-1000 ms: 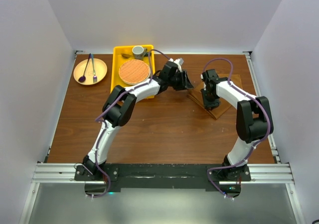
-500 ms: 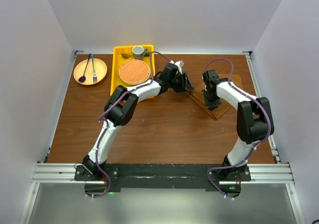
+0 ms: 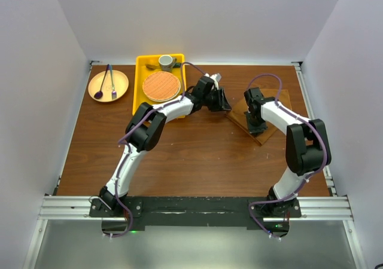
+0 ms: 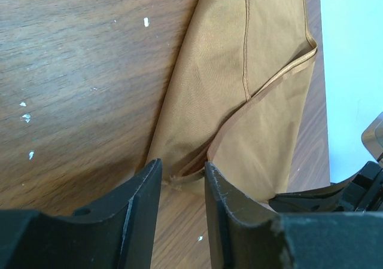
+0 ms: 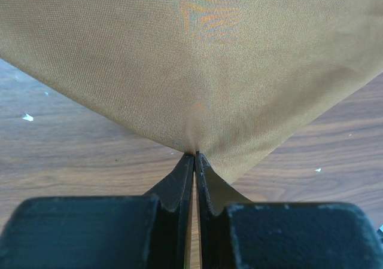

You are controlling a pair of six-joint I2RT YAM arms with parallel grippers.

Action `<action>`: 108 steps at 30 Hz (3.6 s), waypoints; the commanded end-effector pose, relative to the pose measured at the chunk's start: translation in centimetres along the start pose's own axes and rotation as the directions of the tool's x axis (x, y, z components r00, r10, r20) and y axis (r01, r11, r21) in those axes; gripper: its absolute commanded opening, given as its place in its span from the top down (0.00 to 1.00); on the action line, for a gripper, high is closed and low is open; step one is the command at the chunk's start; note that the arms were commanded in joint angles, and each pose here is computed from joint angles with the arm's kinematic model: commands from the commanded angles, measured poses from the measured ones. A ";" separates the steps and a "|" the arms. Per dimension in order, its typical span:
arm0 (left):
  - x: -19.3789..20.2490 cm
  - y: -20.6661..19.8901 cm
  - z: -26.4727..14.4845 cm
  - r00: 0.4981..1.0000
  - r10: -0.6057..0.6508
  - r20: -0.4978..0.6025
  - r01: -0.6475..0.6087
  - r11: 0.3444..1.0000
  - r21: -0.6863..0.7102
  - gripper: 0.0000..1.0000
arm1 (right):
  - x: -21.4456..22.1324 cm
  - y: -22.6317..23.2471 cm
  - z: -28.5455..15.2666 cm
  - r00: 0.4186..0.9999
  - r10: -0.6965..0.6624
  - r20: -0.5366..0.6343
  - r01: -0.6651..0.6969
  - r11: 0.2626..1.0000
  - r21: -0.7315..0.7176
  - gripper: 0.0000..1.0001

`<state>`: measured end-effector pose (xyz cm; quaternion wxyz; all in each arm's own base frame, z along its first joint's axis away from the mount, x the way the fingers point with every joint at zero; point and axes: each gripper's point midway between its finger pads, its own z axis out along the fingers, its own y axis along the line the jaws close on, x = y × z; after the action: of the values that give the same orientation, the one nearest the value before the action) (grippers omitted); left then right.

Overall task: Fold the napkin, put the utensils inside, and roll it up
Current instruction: Fold the napkin

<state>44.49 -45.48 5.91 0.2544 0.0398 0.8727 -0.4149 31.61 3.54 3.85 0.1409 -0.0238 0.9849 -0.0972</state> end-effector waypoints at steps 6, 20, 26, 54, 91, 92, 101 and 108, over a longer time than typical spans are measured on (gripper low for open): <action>-2.6 -2.7 -0.9 0.997 0.070 0.039 -0.071 0.997 0.030 0.60 | -1.0 -1.0 -1.6 0.997 0.061 0.049 -0.062 0.998 0.012 0.76; -1.5 -9.0 -3.1 0.994 0.093 0.050 -0.100 0.982 0.161 0.66 | -2.0 -1.9 -3.8 0.942 0.335 -0.013 -0.332 0.928 -0.169 0.53; 1.4 -8.7 -1.1 0.998 0.056 -0.025 -0.049 0.978 0.202 0.78 | -0.2 -2.6 -1.8 0.924 0.374 -0.081 -0.382 0.909 -0.166 0.67; -2.5 -7.3 -1.2 0.984 0.177 0.033 -0.180 0.976 0.126 0.75 | -2.3 -8.6 -0.4 0.842 0.539 -0.033 -0.539 0.838 -0.080 0.66; 2.4 -3.9 -3.5 0.984 0.130 -0.124 -0.123 0.991 0.058 0.75 | -8.4 -17.7 7.1 0.795 0.606 0.013 -0.607 0.795 0.012 0.73; 2.4 -3.9 -3.7 0.983 0.135 -0.125 -0.129 0.990 0.051 0.74 | -8.5 -17.7 7.0 0.796 0.605 0.016 -0.605 0.796 0.012 0.73; 3.0 -4.3 -4.3 0.983 0.120 -0.139 -0.110 0.991 0.076 0.72 | -8.7 -17.2 2.6 0.785 0.618 0.049 -0.617 0.786 -0.043 0.61; 2.8 -4.4 -6.2 0.981 0.131 -0.143 -0.120 0.989 0.081 0.71 | -8.2 -11.3 -0.5 0.855 0.514 0.067 -0.497 0.850 -0.176 0.50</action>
<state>38.34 -44.90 5.53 0.1808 0.1125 0.8920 -0.3987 39.05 -11.49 6.23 0.1774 0.2860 0.9414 -0.0221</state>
